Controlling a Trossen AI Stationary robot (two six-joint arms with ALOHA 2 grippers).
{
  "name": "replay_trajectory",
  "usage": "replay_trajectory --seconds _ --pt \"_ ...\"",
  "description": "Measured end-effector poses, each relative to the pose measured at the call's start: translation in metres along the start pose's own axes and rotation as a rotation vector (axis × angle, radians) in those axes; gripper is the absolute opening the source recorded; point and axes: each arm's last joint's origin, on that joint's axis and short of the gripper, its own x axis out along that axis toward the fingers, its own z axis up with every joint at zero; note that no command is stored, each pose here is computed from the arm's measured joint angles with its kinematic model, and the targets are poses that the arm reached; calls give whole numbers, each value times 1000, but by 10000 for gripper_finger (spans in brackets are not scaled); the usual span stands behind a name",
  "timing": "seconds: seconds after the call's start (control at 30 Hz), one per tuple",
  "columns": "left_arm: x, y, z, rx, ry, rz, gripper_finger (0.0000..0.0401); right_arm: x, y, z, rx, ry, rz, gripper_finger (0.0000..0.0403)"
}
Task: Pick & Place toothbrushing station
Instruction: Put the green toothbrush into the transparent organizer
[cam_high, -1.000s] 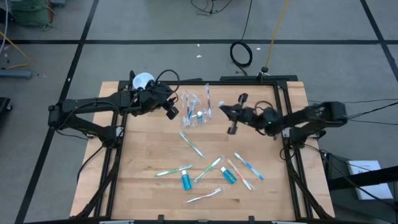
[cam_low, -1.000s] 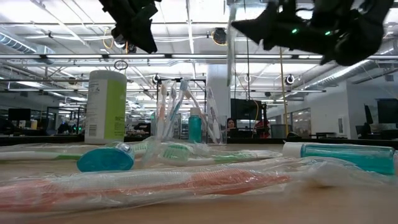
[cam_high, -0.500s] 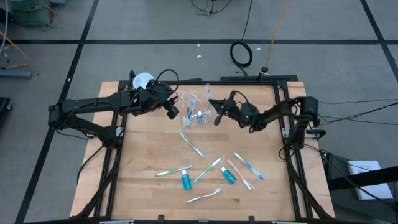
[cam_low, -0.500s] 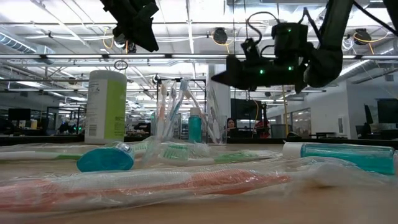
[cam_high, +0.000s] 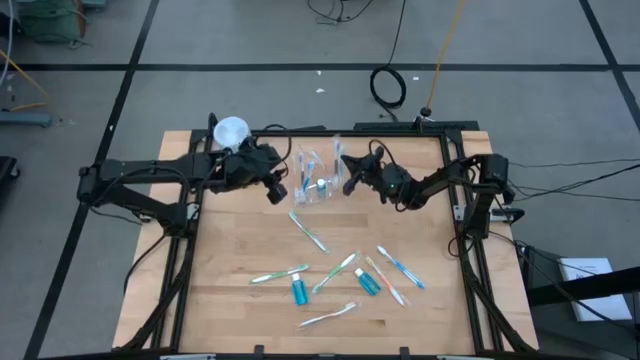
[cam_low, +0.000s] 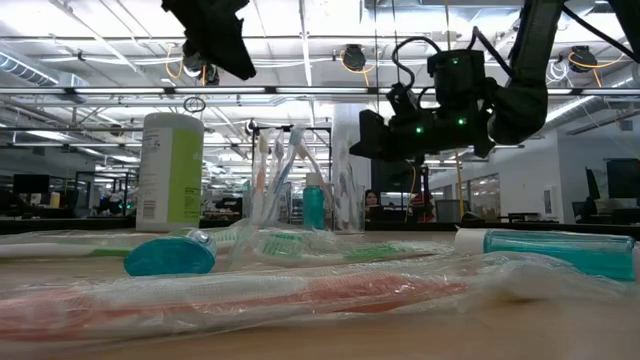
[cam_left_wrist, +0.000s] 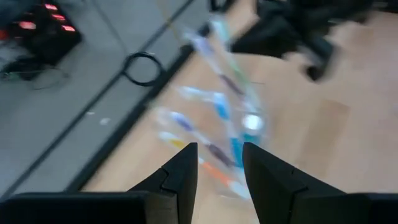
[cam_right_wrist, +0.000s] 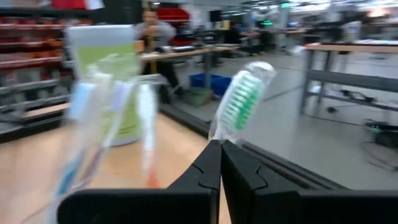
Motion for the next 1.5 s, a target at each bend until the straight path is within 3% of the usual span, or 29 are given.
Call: replay_trajectory --seconds 0.1,0.2,0.43,0.6,0.73,1.03,1.37,1.5 --pt "-4 -9 -2 -14 13 -90 134 1 -5 0 -22 -3 -73 5" --pt "-8 -20 -6 -22 50 -179 134 2 -6 0 -39 4 -72 20" --pt "-23 -42 -21 -56 135 -231 134 1 0 -1 -46 14 136 69" --pt "-31 -57 -29 -92 142 -262 134 1 1 2 -99 -16 160 109" --pt "-28 -73 -49 -105 155 -304 134 1 1 5 -185 -55 176 133" --pt "1 -112 -108 -210 65 -537 134 2 3 7 -187 -69 210 143" --pt "55 -145 -150 -143 193 -450 134 2 3 7 -59 -59 218 142" --pt "72 -154 -161 -164 249 -497 134 2 4 3 -5 -14 219 142"
